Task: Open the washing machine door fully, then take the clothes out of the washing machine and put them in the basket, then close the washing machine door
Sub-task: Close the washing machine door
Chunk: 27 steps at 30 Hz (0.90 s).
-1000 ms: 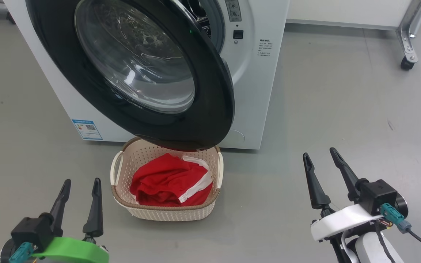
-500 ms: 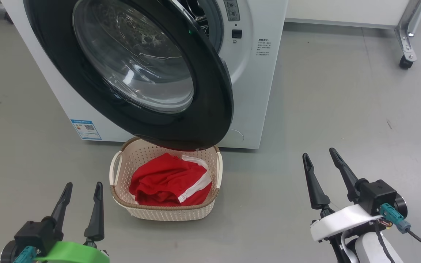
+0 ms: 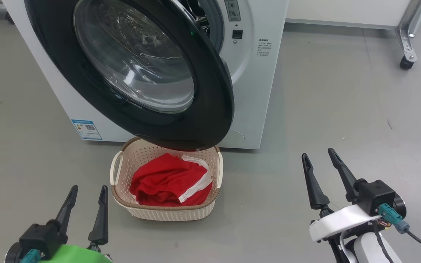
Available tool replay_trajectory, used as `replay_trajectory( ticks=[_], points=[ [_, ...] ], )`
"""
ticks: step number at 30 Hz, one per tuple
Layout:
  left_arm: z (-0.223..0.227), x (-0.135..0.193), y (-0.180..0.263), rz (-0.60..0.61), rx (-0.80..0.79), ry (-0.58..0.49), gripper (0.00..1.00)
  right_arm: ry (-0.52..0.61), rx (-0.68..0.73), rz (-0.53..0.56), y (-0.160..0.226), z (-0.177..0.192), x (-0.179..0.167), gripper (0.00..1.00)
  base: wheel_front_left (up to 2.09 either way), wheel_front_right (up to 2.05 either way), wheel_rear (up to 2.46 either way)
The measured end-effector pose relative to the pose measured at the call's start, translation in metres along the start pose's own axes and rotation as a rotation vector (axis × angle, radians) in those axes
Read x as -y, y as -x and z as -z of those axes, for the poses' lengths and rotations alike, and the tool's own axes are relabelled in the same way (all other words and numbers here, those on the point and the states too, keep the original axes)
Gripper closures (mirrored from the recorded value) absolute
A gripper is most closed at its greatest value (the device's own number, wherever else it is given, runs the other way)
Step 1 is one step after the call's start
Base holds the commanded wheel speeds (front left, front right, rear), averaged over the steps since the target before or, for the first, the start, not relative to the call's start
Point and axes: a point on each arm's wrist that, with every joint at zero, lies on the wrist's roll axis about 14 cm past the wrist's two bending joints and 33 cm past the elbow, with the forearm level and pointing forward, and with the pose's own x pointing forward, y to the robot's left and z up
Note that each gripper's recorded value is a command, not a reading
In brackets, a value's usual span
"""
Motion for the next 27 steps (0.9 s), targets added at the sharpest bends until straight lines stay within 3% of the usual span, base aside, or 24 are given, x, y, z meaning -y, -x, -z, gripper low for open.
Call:
replay_trajectory(
  ticks=[1, 12, 27],
  points=[
    [0.001, 0.0, 0.001, 0.001, -0.003, 0.002, 0.0, -0.003, -0.001, -0.003, 0.0, 0.0, -0.001, 1.0, 0.0, 0.0, 0.0],
    [0.01, 0.001, 0.003, -0.003, -0.026, 0.002, 0.0, -0.011, 0.001, -0.114, -0.013, 0.002, -0.029, 1.0, 0.0, 0.0, 0.0],
    [0.017, -0.001, -0.004, -0.024, -0.041, 0.01, 0.0, 0.206, -0.024, -0.463, -0.053, 0.016, -0.089, 1.0, 0.0, 0.0, 0.0]
  ],
)
